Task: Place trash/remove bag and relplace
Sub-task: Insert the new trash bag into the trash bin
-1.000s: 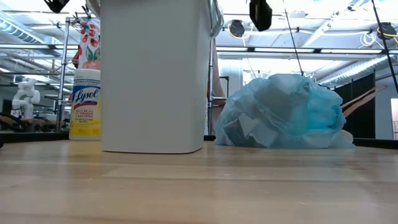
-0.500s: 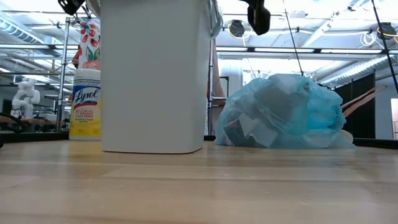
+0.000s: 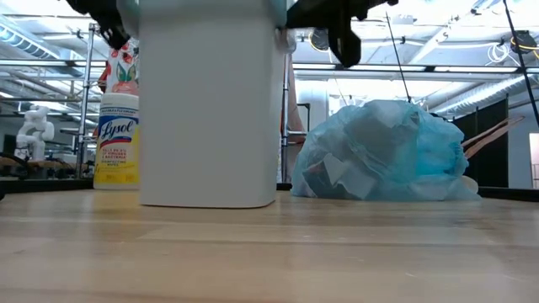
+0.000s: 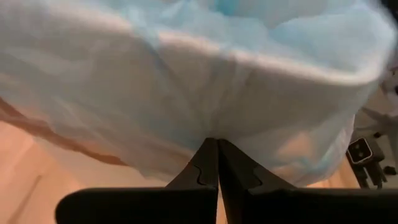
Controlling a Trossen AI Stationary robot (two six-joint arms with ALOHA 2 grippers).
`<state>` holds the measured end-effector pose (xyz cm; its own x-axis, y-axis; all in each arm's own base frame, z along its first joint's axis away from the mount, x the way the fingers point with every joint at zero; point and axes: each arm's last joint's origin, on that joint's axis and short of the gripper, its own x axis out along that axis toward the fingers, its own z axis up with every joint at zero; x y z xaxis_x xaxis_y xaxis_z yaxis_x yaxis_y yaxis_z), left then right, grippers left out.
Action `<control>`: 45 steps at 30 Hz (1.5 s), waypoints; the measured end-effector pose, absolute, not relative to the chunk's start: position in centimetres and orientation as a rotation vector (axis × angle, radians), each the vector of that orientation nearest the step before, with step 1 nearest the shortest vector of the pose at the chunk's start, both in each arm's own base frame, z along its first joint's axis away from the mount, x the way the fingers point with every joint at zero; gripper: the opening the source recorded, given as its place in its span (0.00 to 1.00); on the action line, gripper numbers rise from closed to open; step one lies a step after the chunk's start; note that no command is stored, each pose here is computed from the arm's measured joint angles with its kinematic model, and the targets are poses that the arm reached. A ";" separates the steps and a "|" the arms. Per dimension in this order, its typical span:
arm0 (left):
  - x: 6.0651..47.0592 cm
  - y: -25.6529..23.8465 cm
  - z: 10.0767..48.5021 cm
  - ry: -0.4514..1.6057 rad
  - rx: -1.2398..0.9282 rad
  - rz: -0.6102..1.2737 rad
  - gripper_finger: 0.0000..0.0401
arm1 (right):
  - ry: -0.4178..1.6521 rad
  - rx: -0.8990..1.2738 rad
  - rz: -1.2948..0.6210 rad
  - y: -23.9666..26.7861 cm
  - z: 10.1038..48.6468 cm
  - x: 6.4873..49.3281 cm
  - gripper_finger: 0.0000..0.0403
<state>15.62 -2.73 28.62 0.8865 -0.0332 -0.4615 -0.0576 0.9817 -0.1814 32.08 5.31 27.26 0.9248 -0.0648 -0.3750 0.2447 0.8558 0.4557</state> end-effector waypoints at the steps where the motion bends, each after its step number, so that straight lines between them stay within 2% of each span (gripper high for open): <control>1: 15.6 -2.7 28.2 0.493 -0.198 0.010 0.01 | 0.371 0.518 -0.173 5.3 26.9 32.2 0.00; 12: 16.0 -2.3 25.7 0.507 -0.277 -0.026 0.01 | 0.501 0.529 -0.245 4.9 24.0 33.1 0.00; 16: 15.6 -2.2 26.8 0.461 -0.287 -0.029 0.01 | 0.524 0.547 -0.240 4.9 25.1 31.9 0.00; 21: 13.5 -1.8 28.7 0.361 -0.290 -0.022 0.01 | 0.438 0.552 -0.208 4.5 28.2 30.1 0.00; 25: 12.0 -1.4 28.9 0.357 -0.281 0.035 0.01 | 0.407 0.549 -0.210 3.9 29.9 28.5 0.00; 34: 11.3 -1.1 28.7 0.376 -0.256 0.103 0.01 | 0.436 0.521 -0.281 2.1 30.2 27.5 0.00; 45: 12.6 -0.2 28.9 0.345 -0.147 0.177 0.01 | 0.320 0.452 -0.367 -1.3 31.0 28.1 0.00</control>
